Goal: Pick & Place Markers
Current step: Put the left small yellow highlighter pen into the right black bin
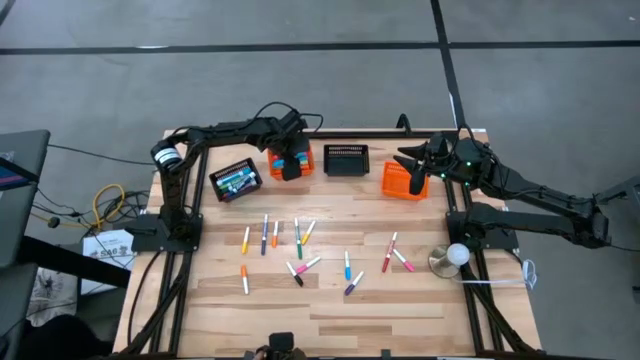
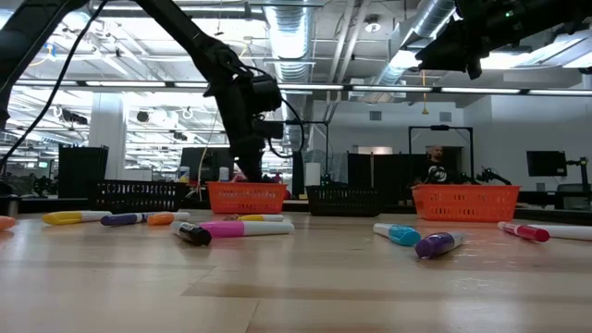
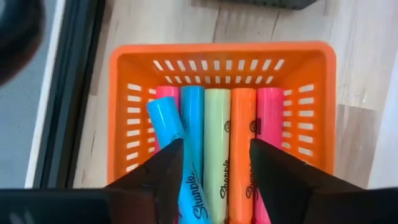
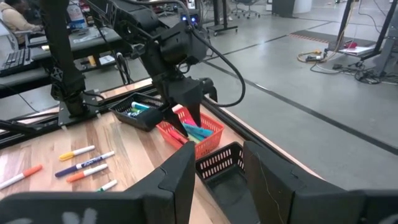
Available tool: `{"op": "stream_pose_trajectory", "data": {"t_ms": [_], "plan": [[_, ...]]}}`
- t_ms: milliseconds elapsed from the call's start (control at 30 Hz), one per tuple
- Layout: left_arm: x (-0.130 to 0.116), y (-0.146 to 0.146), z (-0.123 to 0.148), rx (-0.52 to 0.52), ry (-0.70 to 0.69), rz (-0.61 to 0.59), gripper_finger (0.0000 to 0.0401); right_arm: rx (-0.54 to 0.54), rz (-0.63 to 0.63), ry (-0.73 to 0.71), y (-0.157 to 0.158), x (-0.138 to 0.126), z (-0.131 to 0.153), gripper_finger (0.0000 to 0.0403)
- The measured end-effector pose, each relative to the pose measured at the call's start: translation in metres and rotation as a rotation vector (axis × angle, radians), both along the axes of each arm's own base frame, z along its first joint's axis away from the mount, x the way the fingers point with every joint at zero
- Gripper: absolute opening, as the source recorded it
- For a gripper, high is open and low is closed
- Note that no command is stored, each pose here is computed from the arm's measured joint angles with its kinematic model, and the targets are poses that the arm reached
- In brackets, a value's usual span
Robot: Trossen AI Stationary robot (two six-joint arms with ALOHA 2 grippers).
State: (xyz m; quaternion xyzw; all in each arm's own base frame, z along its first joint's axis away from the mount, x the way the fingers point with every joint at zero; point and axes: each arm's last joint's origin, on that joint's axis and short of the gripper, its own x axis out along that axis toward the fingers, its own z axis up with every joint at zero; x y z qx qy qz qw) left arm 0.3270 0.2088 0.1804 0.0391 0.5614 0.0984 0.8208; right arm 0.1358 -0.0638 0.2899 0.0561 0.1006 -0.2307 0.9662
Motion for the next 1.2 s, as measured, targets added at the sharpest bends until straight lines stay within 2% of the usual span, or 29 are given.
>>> {"op": "stream_pose_trajectory", "data": {"t_ms": [267, 433, 633, 733, 867, 1067, 1200], "plan": [[0.002, -0.013, 0.025, 0.049, -0.057, -0.01, 0.0207, -0.002, 0.0, 0.0, 0.0, 0.0, 0.0, 0.0124], [0.001, -0.03, 0.056, 0.094, -0.146, -0.036, 0.0204, 0.0, 0.0, 0.0, 0.0, 0.0, 0.0, 0.0124], [-0.002, -0.059, 0.098, 0.075, -0.317, 0.038, 0.0204, 0.0, 0.0, 0.0, 0.0, 0.0, 0.0, 0.0124], [-0.002, -0.078, 0.113, 0.005, -0.398, 0.116, 0.0204, 0.0, 0.0, 0.0, 0.0, 0.0, 0.0, 0.0124], [0.004, -0.105, 0.118, -0.128, -0.46, 0.229, 0.0204, -0.001, 0.0, 0.0, 0.0, 0.0, 0.0, 0.0124], [0.012, -0.144, 0.117, -0.276, -0.469, 0.305, 0.0204, -0.004, 0.001, 0.002, 0.0, 0.0, 0.0, 0.0124], [0.014, -0.16, 0.116, -0.356, -0.463, 0.376, 0.0204, -0.067, 0.017, 0.033, 0.0, 0.0, 0.0, 0.0124]]}}
